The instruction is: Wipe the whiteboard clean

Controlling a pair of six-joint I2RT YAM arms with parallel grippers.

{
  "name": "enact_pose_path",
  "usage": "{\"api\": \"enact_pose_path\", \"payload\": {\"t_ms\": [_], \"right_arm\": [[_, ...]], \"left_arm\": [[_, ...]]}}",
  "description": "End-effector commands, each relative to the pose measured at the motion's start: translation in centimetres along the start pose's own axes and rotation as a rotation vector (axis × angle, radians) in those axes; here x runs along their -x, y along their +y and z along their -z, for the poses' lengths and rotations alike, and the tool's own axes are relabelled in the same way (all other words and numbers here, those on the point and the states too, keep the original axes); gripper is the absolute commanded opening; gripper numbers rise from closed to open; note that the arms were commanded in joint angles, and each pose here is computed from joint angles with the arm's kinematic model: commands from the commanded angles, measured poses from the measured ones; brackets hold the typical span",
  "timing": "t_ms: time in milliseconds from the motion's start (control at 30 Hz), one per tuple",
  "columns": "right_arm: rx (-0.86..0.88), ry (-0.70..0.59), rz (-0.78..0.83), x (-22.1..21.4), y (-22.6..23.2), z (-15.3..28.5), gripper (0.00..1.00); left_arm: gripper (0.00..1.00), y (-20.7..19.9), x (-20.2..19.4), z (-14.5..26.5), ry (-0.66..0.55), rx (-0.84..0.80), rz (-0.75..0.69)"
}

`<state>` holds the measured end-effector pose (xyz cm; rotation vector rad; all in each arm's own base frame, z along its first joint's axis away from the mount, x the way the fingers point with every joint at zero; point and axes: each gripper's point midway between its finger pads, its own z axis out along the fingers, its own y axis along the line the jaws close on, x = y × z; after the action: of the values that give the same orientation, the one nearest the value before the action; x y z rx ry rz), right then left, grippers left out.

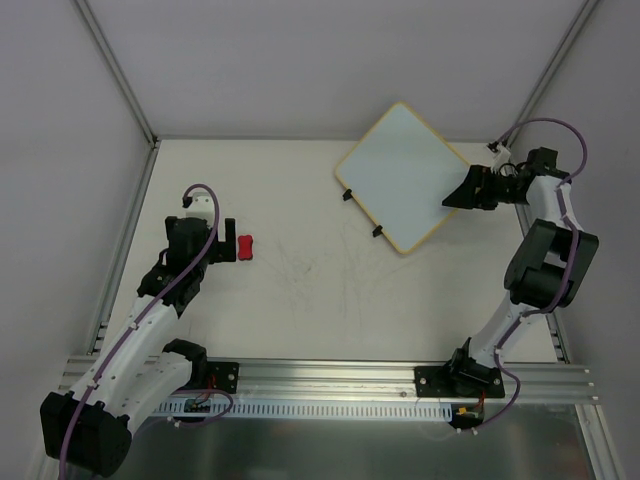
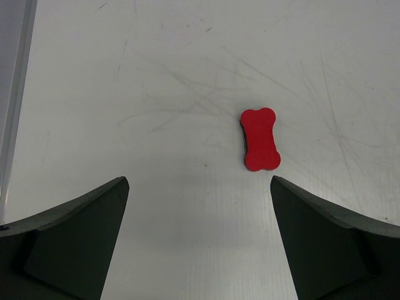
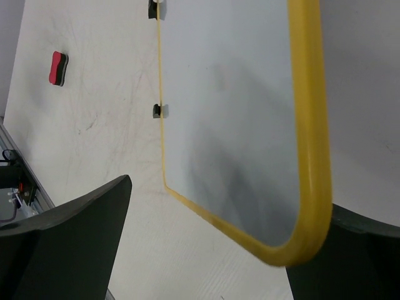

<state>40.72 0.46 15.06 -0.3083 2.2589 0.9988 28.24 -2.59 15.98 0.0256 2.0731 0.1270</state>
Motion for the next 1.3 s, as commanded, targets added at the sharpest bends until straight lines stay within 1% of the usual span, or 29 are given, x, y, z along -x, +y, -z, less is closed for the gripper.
{"api": "enact_pose_path", "payload": {"t_ms": [0,67,133,200,300,333,433,500,567,600,633,667,733,767,833,867,933,1000,1067,1100,1167,1267], "right_arm": [[-0.100,-0.059,0.039,1.7,1.1,2.8,0.96],[-0.158,-0.050,0.024,1.2,0.9,3.4,0.98],[-0.244,-0.062,0.038,1.4,0.9,5.1,0.98],[-0.283,-0.078,0.027,1.2,1.1,6.3,0.99],[-0.433,-0.100,0.056,1.4,1.5,8.9,0.99],[-0.515,-0.095,0.054,1.3,0.9,10.0,0.99],[-0.640,-0.155,0.081,2.3,2.4,13.0,0.99],[-0.707,-0.222,0.118,3.5,4.4,15.3,0.99],[-0.767,-0.302,0.159,4.9,6.9,17.8,0.99],[-0.807,-0.369,0.196,5.9,8.9,19.6,0.99],[-0.810,-0.385,0.210,6.0,9.6,20.1,0.99],[-0.818,-0.414,0.227,6.4,10.5,20.7,0.99],[-0.831,-0.479,0.247,7.3,12.5,22.1,0.99],[-0.834,-0.515,0.265,7.5,13.8,22.8,0.99],[-0.845,-0.581,0.241,8.1,15.3,23.9,0.99],[-0.860,-0.614,0.240,8.1,16.2,24.6,0.99],[-0.848,-0.642,0.272,8.5,17.7,25.1,0.99],[-0.828,-0.684,0.314,8.8,19.4,25.5,0.99],[-0.835,-0.707,0.319,9.0,20.0,25.6,0.99],[-0.870,-0.721,0.317,9.0,20.0,26.2,0.99],[-0.873,-0.732,0.340,9.0,20.5,26.0,0.99],[-0.869,-0.782,0.358,9.1,21.9,26.6,0.99]], "left_arm": [[0.99,0.0,0.9,0.1,-0.041,-0.004,0.006],[0.99,0.0,1.1,0.2,-0.047,-0.007,0.010],[0.99,0.0,1.1,0.3,-0.050,-0.006,0.016],[0.99,0.0,1.2,0.4,-0.055,-0.010,0.026],[0.99,-0.2,1.6,0.7,-0.068,-0.019,0.040],[0.99,-0.3,1.9,0.8,-0.077,-0.027,0.045],[0.99,-0.3,3.1,1.3,-0.106,-0.036,0.059],[0.99,-0.3,3.8,1.7,-0.121,-0.039,0.067],[0.99,-0.3,5.3,2.4,-0.152,-0.049,0.079],[0.99,0.0,7.3,3.6,-0.198,-0.052,0.100],[0.99,0.0,7.3,3.6,-0.199,-0.052,0.101],[0.99,0.2,9.1,4.5,-0.239,-0.051,0.116],[0.99,0.8,10.5,5.5,-0.265,-0.033,0.134],[0.99,1.1,12.3,6.5,-0.303,-0.030,0.148],[0.99,1.6,13.7,7.6,-0.334,-0.023,0.144],[0.99,1.9,15.4,8.7,-0.373,-0.022,0.150],[0.99,2.7,17.0,9.9,-0.408,-0.001,0.137],[0.99,3.7,19.2,11.8,-0.462,0.026,0.141],[0.99,4.8,21.2,14.0,-0.525,0.053,0.128],[0.99,5.2,21.7,14.7,-0.541,0.062,0.123],[0.99,6.1,23.1,16.8,-0.594,0.083,0.114],[0.99,7.6,24.2,19.3,-0.649,0.125,0.112]]}}
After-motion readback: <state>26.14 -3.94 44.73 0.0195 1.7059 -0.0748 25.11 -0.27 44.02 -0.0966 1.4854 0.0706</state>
